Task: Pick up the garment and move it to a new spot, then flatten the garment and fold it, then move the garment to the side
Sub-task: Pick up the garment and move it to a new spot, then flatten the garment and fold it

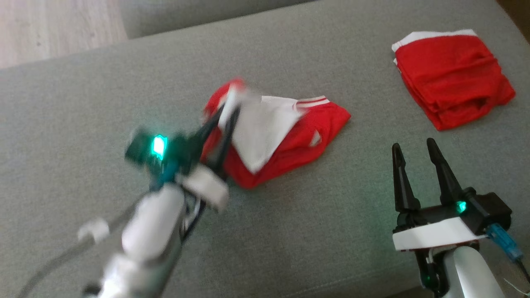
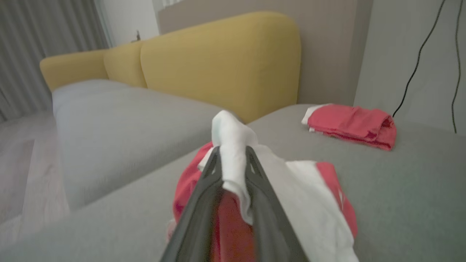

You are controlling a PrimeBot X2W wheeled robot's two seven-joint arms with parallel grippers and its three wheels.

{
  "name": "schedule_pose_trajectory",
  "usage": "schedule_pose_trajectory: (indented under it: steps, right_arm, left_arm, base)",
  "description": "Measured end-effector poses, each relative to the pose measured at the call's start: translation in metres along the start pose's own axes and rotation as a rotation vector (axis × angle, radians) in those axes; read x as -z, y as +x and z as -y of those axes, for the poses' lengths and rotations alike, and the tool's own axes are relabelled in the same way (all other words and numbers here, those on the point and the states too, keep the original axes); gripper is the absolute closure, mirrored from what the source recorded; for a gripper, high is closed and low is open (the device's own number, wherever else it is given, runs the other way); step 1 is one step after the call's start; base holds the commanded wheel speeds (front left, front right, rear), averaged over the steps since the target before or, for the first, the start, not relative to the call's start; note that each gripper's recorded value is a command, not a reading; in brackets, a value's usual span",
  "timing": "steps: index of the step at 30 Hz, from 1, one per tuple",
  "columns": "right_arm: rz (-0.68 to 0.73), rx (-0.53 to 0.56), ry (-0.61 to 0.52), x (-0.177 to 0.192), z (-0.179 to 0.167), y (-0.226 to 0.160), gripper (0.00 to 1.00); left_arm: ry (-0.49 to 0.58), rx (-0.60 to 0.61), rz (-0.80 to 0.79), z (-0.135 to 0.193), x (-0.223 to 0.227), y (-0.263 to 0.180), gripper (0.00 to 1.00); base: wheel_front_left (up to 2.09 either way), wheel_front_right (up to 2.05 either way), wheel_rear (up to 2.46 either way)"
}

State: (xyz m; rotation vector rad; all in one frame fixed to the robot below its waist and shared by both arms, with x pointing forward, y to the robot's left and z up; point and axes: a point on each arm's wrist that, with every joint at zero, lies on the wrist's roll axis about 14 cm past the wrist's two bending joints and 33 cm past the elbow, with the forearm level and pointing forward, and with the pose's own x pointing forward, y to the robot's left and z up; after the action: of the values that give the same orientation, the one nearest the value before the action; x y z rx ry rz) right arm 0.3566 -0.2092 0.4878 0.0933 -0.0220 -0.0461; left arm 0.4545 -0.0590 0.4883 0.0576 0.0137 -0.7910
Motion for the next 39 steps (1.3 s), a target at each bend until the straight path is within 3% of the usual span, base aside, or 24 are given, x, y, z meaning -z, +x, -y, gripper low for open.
schedule_pose_trajectory:
  steps: [1, 2, 8, 11, 16, 22, 29, 39]
  right_arm:
    - [-0.009, 0.003, 0.002, 0.003, 0.001, 0.000, 0.00]
    - [-0.018, 0.004, 0.005, 0.006, 0.001, 0.001, 0.00]
    - [-0.061, -0.017, 0.017, 0.021, -0.006, 0.000, 0.00]
    - [-0.092, -0.019, 0.024, 0.030, -0.008, -0.009, 0.00]
    - [-0.140, -0.092, 0.029, 0.045, -0.030, -0.028, 0.00]
    - [-0.093, -0.186, 0.022, 0.031, -0.057, -0.031, 0.00]
    - [-0.065, -0.273, 0.016, 0.022, -0.083, -0.039, 0.00]
    - [-0.063, -0.284, 0.023, 0.022, -0.086, -0.042, 0.00]
  left_arm:
    - [-0.031, -0.023, -0.034, 0.001, 0.017, -0.007, 0.02]
    - [-0.057, -0.047, -0.061, 0.001, 0.029, -0.015, 0.00]
    - [-0.169, -0.203, -0.074, -0.006, 0.046, -0.056, 0.00]
    - [-0.157, -0.278, -0.044, -0.008, 0.038, -0.084, 0.00]
    - [-0.164, -0.528, 0.007, -0.031, 0.025, -0.157, 0.00]
    - [-0.141, -0.734, 0.057, -0.039, 0.013, -0.233, 0.00]
    - [-0.109, -0.800, 0.097, -0.034, 0.004, -0.268, 0.00]
    - [-0.098, -0.801, 0.110, -0.034, 0.000, -0.271, 0.00]
  base:
    - [0.00, 0.00, 0.00]
    - [0.00, 0.00, 0.00]
    - [0.00, 0.00, 0.00]
    - [0.00, 0.00, 0.00]
    - [0.00, 0.00, 0.00]
    - [0.00, 0.00, 0.00]
    - [0.00, 0.00, 0.00]
    - [0.00, 0.00, 0.00]
